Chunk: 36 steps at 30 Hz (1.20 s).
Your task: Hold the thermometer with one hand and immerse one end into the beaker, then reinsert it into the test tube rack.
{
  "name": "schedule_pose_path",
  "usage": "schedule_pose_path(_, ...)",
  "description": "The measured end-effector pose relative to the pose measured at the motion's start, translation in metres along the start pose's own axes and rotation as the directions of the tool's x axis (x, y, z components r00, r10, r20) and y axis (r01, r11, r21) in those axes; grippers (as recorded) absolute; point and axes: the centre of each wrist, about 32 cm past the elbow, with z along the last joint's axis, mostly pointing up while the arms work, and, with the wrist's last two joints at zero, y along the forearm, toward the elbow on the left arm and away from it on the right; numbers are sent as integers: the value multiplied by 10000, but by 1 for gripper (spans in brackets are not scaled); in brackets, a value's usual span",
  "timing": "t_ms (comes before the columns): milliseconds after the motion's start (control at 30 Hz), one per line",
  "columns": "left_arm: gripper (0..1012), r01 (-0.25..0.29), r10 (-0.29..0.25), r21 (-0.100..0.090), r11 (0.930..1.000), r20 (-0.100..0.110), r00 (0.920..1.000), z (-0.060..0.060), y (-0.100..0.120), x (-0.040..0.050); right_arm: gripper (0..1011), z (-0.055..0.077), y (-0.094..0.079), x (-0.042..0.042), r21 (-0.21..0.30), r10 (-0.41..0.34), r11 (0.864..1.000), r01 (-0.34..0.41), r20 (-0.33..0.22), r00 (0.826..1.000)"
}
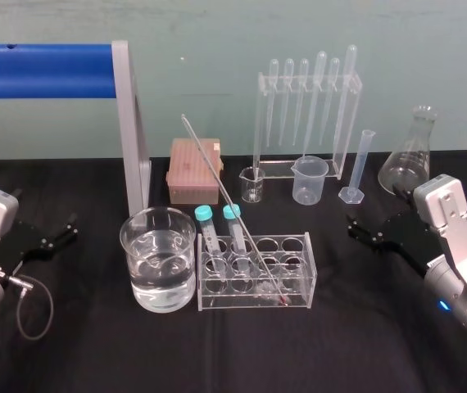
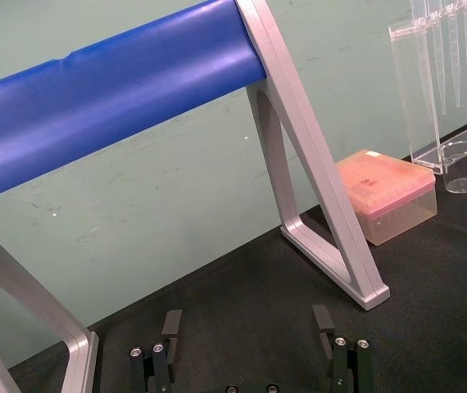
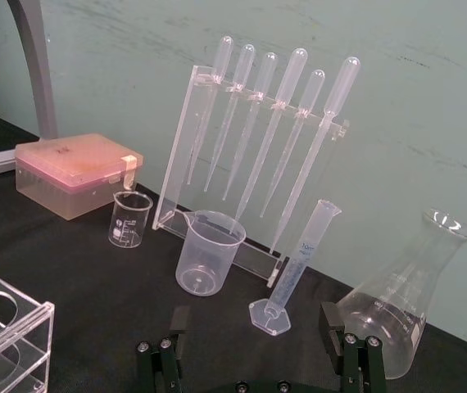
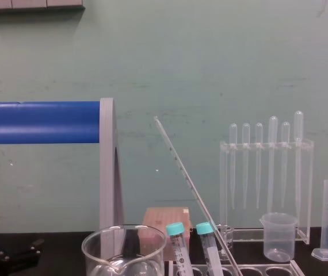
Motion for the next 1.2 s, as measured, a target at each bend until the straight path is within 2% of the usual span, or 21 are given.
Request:
schedule_pose_path(433, 1008, 0, 0, -1, 10000, 0, 10000, 0, 0, 0, 1003, 4, 5, 3, 9, 6, 10000, -6, -47, 10000)
schedule_pose_path(500, 1008, 0, 0, -1, 10000, 0, 10000, 0, 0, 0, 1003, 53, 22, 38, 51, 259, 9997, -256, -685, 9973)
schedule_pose_path(533, 1008, 1, -1, 0, 10000, -1, 10000, 0, 0, 0, 1003, 53, 22, 38, 51, 259, 9997, -256, -685, 9973)
schedule_pose_path(600, 1008, -1, 1, 0, 10000, 0, 10000, 0, 0, 0, 1003, 133, 6, 86, 54, 667, 9978, -667, -1659, 9839)
schedule_pose_path(633, 1008, 0, 0, -1, 10000, 0, 10000, 0, 0, 0, 1003, 133, 6, 86, 54, 667, 9978, -667, -1659, 9839)
schedule_pose_path(667, 1008, 0, 0, -1, 10000, 0, 10000, 0, 0, 0, 1003, 196, -16, 129, 41, 1005, 9947, -1024, -2343, 9670)
schedule_pose_path(733, 1008, 1, -1, -1, 10000, 0, 10000, 0, 0, 0, 1003, 260, -39, 178, 37, 1385, 9896, -1436, -2894, 9471)
schedule_pose_path(767, 1008, 0, 0, -1, 10000, 0, 10000, 0, 0, 0, 1003, 337, -60, 224, 92, 1812, 9820, -1887, -3284, 9270)
schedule_pose_path(800, 1008, 0, 0, -1, 10000, 0, 10000, 0, 0, 0, 1003, 370, -66, 241, 128, 1961, 9789, -2039, -3390, 9201)
schedule_pose_path(833, 1008, 1, -1, -1, 10000, 0, 10000, 0, 0, 0, 1003, 452, -78, 275, 253, 2406, 9684, -2481, -3571, 9025)
schedule_pose_path(933, 1008, 0, 0, -1, 10000, 0, 10000, 0, 0, 0, 1003, 589, -77, 300, 546, 3148, 9466, -3179, -3706, 8738)
schedule_pose_path(967, 1008, 0, 0, 0, 10000, 0, 10000, 0, 0, 0, 1003, 687, -62, 309, 799, 3634, 9294, -3604, -3703, 8549)
schedule_pose_path(1033, 1008, 0, 0, 0, 10000, 0, 10000, 0, 0, 0, 1003, 774, -41, 307, 1034, 4106, 9097, -4021, -3687, 8339)
schedule_pose_path(1067, 1008, 0, 0, 0, 10000, 0, 10000, 0, 0, 0, 1003, 852, -16, 297, 1250, 4511, 8907, -4371, -3626, 8155)
schedule_pose_path(1100, 1008, 0, 0, 0, 10000, -1, 10000, 0, 0, 0, 1003, 887, -1, 286, 1344, 4716, 8801, -4554, -3592, 8053)
schedule_pose_path(1133, 1008, -1, 1, -1, 10000, 0, 10000, 0, 0, 0, 1003, 961, 38, 266, 1524, 5087, 8595, -4878, -3479, 7876)
schedule_pose_path(1200, 1008, 0, 0, -1, 10000, 0, 10000, 0, 0, 0, 1003, 1022, 85, 237, 1666, 5410, 8398, -5167, -3342, 7717)
